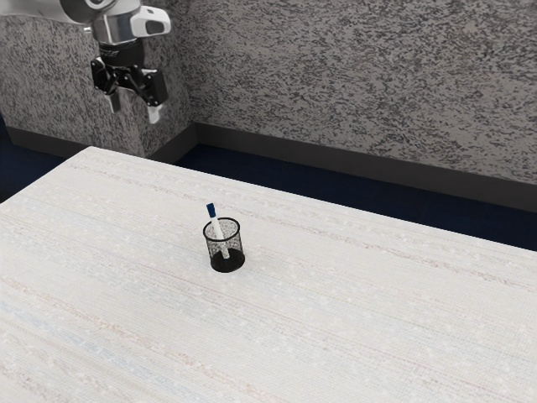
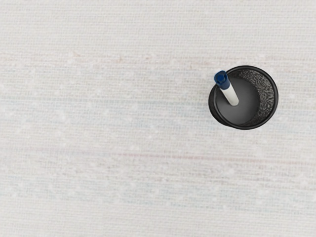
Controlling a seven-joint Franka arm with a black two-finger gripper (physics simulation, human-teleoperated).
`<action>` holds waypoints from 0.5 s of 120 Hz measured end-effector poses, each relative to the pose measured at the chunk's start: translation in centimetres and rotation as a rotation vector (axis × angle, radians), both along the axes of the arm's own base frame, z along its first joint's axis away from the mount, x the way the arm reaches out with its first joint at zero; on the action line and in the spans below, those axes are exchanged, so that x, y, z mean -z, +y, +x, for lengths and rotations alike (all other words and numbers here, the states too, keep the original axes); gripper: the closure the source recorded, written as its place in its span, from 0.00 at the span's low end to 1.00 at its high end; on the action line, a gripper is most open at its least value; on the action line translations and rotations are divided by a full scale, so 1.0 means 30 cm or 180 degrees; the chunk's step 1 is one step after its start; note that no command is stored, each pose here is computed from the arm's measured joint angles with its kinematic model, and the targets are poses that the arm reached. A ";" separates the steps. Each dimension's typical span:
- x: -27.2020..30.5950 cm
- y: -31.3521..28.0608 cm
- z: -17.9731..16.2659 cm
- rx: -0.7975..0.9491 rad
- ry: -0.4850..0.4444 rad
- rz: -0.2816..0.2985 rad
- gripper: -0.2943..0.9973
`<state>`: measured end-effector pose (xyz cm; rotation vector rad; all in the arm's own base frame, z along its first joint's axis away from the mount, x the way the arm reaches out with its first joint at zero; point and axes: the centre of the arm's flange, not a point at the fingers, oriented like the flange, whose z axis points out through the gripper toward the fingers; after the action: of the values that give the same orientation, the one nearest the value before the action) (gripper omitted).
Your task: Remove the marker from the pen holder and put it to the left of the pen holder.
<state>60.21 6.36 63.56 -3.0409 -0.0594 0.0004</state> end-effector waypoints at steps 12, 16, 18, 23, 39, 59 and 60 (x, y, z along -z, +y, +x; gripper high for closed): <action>0.001 0.003 -0.001 0.0004 0.0003 -0.0019 0.23; 0.001 0.003 -0.001 0.0008 0.0004 -0.0022 0.23; 0.000 0.001 -0.001 0.0010 0.0002 -0.0027 0.23; -0.016 -0.022 0.000 0.0014 -0.0037 -0.0042 0.23; -0.092 -0.303 -0.012 -0.0061 -0.0242 0.0159 0.23; -0.115 -0.448 0.003 -0.0584 -0.0646 0.0761 0.23; -0.097 -0.437 0.018 -0.0627 -0.0646 0.0781 0.23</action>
<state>60.75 -6.76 66.48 -2.7665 -0.3468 -0.2789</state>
